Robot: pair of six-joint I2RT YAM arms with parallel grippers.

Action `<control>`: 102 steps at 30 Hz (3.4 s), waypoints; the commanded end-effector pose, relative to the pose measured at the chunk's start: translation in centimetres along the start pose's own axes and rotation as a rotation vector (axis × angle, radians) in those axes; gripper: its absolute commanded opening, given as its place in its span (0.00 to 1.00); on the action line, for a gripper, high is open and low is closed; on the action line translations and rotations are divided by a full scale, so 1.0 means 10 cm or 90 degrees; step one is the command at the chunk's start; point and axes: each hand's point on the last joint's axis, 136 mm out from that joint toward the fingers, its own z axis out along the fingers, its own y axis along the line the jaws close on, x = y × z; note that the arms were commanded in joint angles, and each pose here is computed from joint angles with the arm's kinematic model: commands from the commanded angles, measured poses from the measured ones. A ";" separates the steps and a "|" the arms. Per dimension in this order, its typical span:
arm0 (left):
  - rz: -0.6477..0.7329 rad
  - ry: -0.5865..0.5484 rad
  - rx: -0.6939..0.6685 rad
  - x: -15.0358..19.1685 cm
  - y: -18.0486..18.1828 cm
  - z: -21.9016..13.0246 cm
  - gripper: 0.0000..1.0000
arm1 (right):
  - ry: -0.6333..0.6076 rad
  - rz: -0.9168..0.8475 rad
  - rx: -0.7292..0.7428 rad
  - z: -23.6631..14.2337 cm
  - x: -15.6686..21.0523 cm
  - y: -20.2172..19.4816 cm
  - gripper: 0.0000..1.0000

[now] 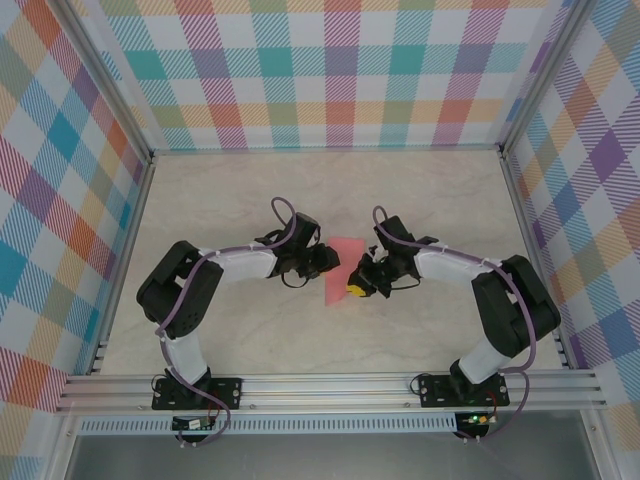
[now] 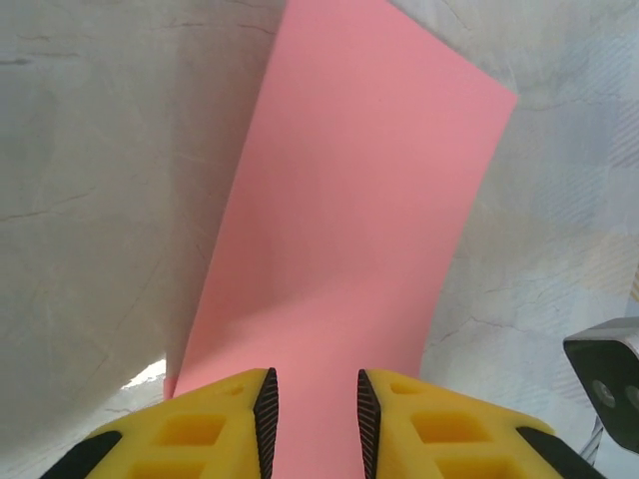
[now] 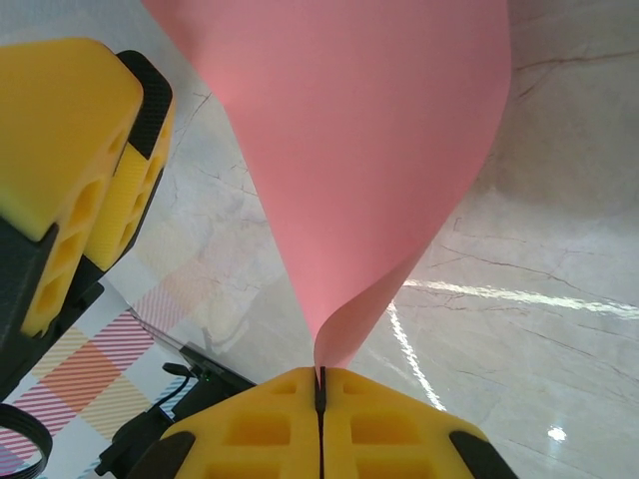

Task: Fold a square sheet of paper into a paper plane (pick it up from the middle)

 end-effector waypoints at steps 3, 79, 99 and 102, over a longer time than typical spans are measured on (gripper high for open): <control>0.010 0.012 -0.022 0.05 0.07 0.09 0.29 | 0.010 0.014 0.008 0.07 -0.04 0.02 0.06; -0.040 -0.037 0.025 0.47 0.18 -0.33 0.20 | 0.057 -0.201 0.090 0.54 -0.43 0.24 0.10; -0.024 -0.012 0.046 0.67 0.05 -0.26 0.17 | 0.059 -0.216 0.080 0.58 -0.47 0.29 0.10; -0.025 -0.008 0.036 0.69 0.09 -0.23 0.16 | 0.058 -0.219 0.076 0.59 -0.47 0.29 0.10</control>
